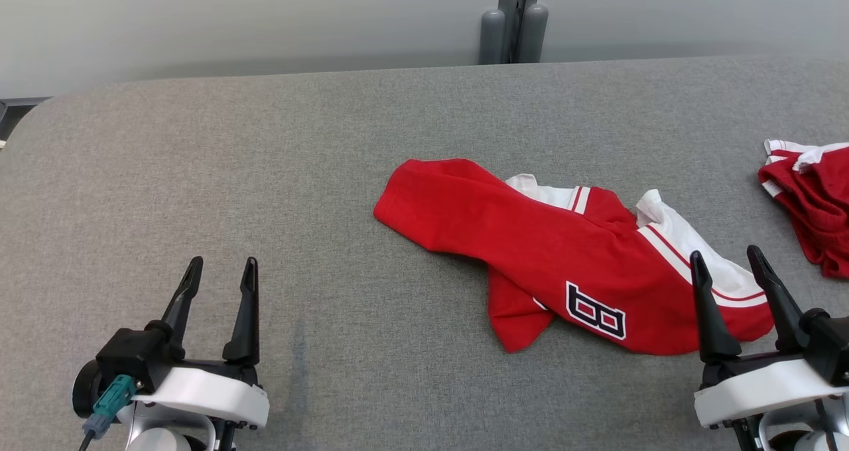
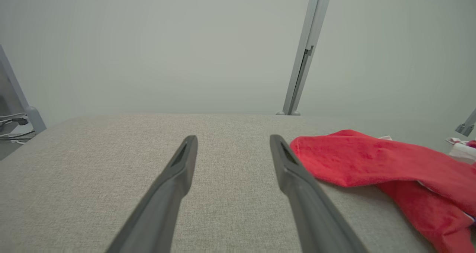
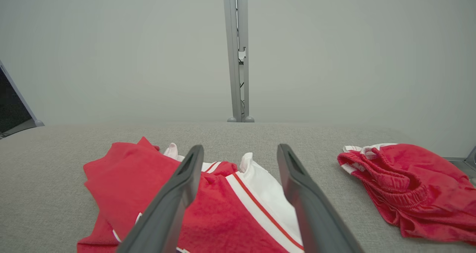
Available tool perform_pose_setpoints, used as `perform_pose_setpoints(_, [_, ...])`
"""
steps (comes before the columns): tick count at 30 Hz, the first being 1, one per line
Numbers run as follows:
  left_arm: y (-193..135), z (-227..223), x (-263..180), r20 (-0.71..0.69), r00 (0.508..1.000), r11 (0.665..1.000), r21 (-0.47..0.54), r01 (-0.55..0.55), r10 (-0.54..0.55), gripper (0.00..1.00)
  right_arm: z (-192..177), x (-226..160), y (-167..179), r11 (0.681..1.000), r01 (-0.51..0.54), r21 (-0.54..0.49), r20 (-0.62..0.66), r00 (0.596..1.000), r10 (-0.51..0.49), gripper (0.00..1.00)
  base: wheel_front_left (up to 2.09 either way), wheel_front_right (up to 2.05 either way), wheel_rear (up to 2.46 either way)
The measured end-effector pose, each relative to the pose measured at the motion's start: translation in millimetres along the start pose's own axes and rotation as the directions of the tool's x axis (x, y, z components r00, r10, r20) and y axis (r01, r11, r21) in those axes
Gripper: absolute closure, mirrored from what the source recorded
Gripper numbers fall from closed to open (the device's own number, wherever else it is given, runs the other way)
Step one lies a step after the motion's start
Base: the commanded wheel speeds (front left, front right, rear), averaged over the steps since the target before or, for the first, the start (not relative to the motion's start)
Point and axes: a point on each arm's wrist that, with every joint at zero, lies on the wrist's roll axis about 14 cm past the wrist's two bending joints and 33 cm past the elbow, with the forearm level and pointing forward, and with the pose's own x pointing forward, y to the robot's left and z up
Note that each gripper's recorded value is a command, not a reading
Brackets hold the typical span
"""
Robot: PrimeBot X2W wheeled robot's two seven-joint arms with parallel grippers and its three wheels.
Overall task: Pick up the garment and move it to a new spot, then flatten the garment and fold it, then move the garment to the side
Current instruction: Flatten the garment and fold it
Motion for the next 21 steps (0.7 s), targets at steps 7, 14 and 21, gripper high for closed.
perform_pose_setpoints(7, [-3.8, -0.2, 3.3, -0.010, 1.000, 1.000, 0.004, 0.014, -0.014, 0.00, 1.8, -1.0, 2.0, 1.000, -0.005, 0.008, 0.000, 1.000, 0.005, 0.00, 0.00, 0.00, 0.00])
perform_pose_setpoints(14, [-45.1, 14.8, 46.1, -0.009, 0.989, 0.989, -0.009, 0.149, -0.149, 0.00, -2.5, 4.8, 3.1, 1.000, -0.010, 0.011, -0.013, 1.000, 0.010, 0.00, 0.00, 0.00, 0.00])
perform_pose_setpoints(21, [-105.9, 6.6, 95.8, -0.118, 0.932, 0.939, -0.034, 0.342, -0.344, 0.00, -8.3, 11.1, -1.1, 1.000, 0.001, 0.018, -0.024, 1.000, 0.000, 0.00, 0.00, 0.00, 0.00])
